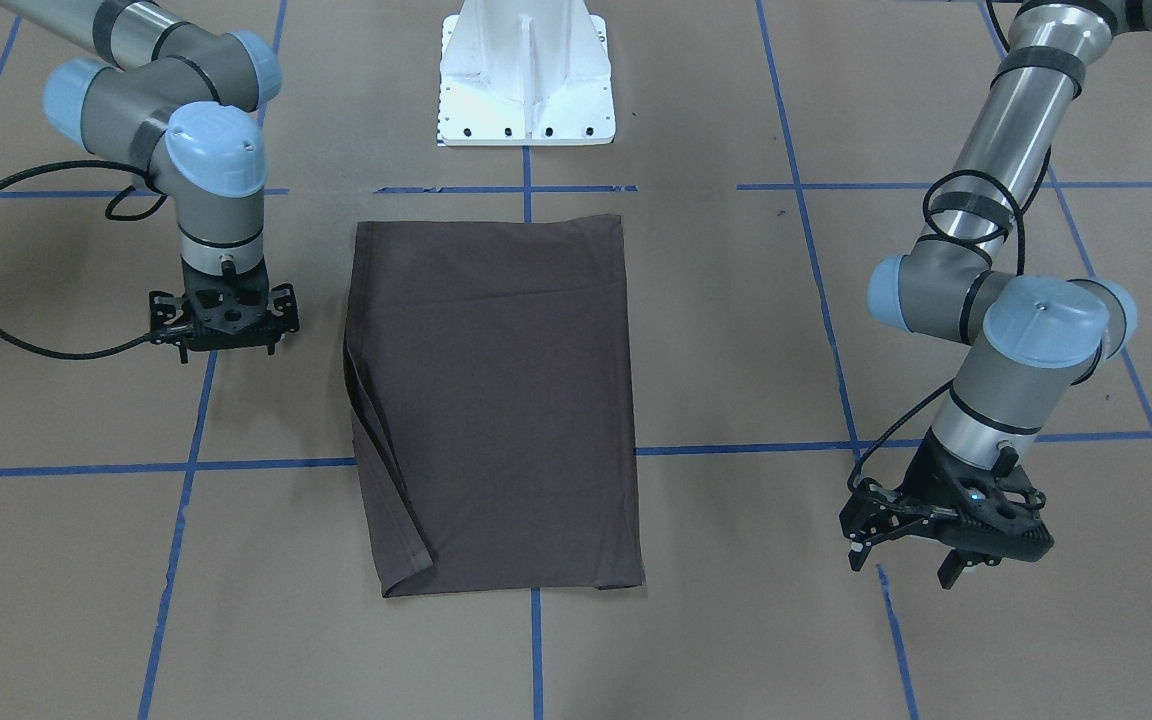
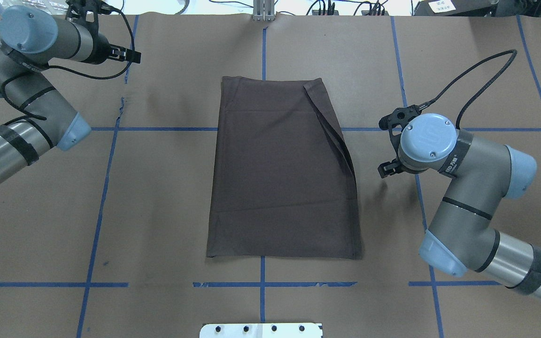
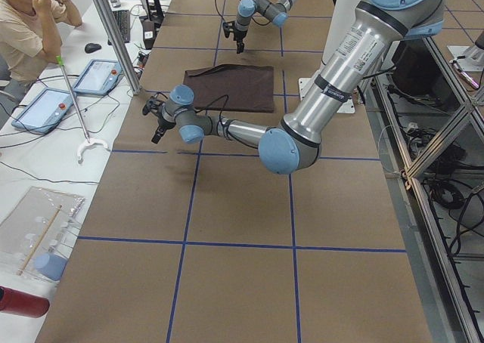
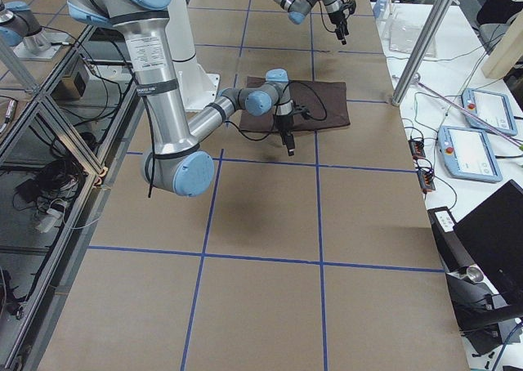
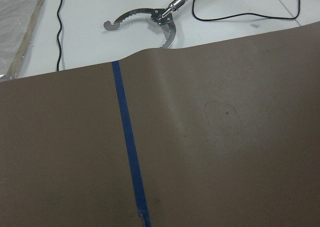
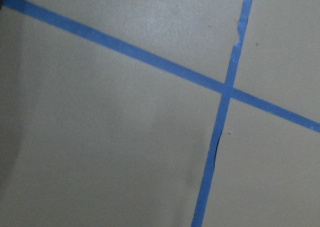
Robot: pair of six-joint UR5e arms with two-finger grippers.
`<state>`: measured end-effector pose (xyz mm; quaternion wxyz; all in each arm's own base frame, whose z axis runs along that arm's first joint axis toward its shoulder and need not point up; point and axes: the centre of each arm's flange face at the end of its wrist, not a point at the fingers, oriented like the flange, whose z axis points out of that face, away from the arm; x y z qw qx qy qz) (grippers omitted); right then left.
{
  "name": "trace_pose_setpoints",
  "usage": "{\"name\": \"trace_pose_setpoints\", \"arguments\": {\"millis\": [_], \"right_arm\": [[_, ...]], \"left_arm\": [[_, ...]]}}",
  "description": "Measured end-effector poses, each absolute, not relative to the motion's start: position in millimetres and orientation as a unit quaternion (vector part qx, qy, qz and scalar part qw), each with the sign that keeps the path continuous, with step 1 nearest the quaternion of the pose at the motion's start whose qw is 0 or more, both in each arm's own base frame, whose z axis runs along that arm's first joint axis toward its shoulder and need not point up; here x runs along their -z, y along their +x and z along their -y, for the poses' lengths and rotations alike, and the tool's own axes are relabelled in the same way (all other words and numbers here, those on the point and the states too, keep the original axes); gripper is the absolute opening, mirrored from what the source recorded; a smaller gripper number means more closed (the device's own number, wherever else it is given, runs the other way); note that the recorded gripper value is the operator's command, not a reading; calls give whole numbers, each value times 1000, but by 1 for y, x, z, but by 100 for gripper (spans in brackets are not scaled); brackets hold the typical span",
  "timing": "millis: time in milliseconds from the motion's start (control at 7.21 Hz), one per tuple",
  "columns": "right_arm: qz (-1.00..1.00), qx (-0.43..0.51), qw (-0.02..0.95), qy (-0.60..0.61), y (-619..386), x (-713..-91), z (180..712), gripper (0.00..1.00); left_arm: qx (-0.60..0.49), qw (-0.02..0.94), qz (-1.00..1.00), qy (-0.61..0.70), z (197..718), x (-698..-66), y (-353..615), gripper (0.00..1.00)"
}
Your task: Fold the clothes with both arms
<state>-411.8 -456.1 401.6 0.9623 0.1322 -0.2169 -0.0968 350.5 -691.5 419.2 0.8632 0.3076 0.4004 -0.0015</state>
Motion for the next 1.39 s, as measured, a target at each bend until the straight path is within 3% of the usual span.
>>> {"name": "trace_pose_setpoints", "arguments": {"millis": [555,1387], "right_arm": [[277,73,946,152,-448,-306,519,100],[258,114,952,123,-513,-321,504,100]], "left_arm": [[8,853,-420,309,681,-401,363,100],[4,845,-430,320,674,-387,363,100]]}}
